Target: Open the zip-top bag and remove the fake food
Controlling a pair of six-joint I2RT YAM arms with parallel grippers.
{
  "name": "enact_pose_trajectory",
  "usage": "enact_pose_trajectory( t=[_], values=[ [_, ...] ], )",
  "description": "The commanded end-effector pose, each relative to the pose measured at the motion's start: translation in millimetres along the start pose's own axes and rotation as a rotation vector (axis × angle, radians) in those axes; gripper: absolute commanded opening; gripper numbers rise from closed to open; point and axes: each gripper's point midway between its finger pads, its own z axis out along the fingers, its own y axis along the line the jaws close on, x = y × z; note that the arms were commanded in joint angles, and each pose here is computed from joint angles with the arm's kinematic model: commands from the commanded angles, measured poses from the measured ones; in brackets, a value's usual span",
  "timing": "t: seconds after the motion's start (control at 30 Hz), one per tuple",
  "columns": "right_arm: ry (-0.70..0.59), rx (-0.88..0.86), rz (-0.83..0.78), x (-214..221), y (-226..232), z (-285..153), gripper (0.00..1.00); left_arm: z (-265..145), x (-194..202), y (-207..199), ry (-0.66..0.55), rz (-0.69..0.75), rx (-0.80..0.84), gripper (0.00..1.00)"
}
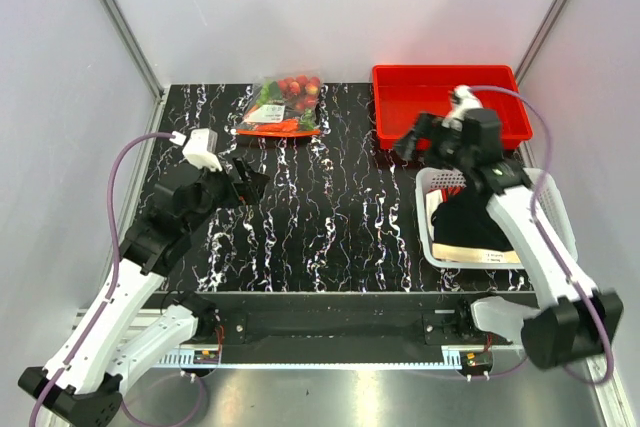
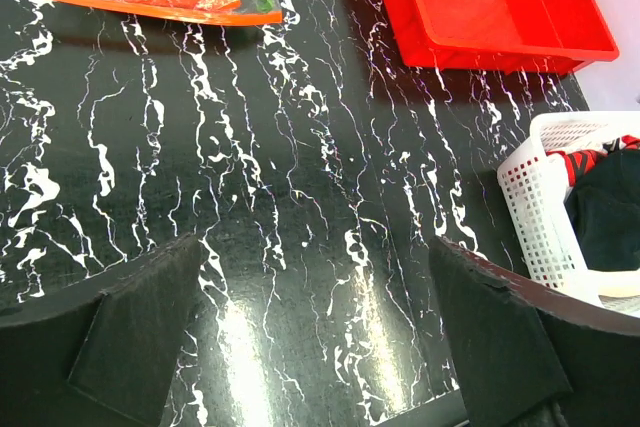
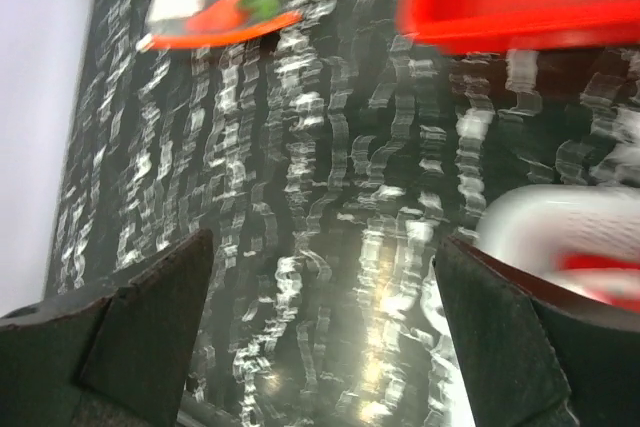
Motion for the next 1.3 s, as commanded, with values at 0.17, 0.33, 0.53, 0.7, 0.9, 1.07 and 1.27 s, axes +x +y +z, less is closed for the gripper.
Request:
enact_pose_trajectory(
  t=[0.17,0.33,0.53,0.7,0.9,1.07,1.27],
  values=[
    [-0.021,-0.135,0.066,-2.3,125.7,113.6,1.0,-9.8,-11.0,-5.0,-0.028,0.006,0.018,0.99],
    [0.006,-0.156,0.16,40.5,183.5,192.5,1.0,-14.1,-12.7,-4.0,-0.031,0.015,0.012,0.99],
    [-0.009,-0.155,0.371,78.9,199.9,270.3,1.0,-18.7,-11.1,-6.2,-0.021,0.015,0.026,0.99],
    [-0.029,-0.088,0.427,108.7,195.7,313.1,0.98,-21.4,-10.5,-6.6,-0.022,0.018,0.031,0.99],
    [-0.023,-0.038,0.562,134.4,182.9,349.2,0.98,-23.3,-14.9,-10.4,-0.028,0.01,0.043,0.99],
    [-0.023,-0.025,0.618,141.4,183.7,371.6,0.99,-27.8,-20.1,-17.5,-0.038,0.009,0.073,0.99],
    [-0.083,-0.029,0.689,131.6,187.6,392.0,0.93,-33.0,-25.9,-19.8,-0.054,0.012,0.081,0.99]
  ],
)
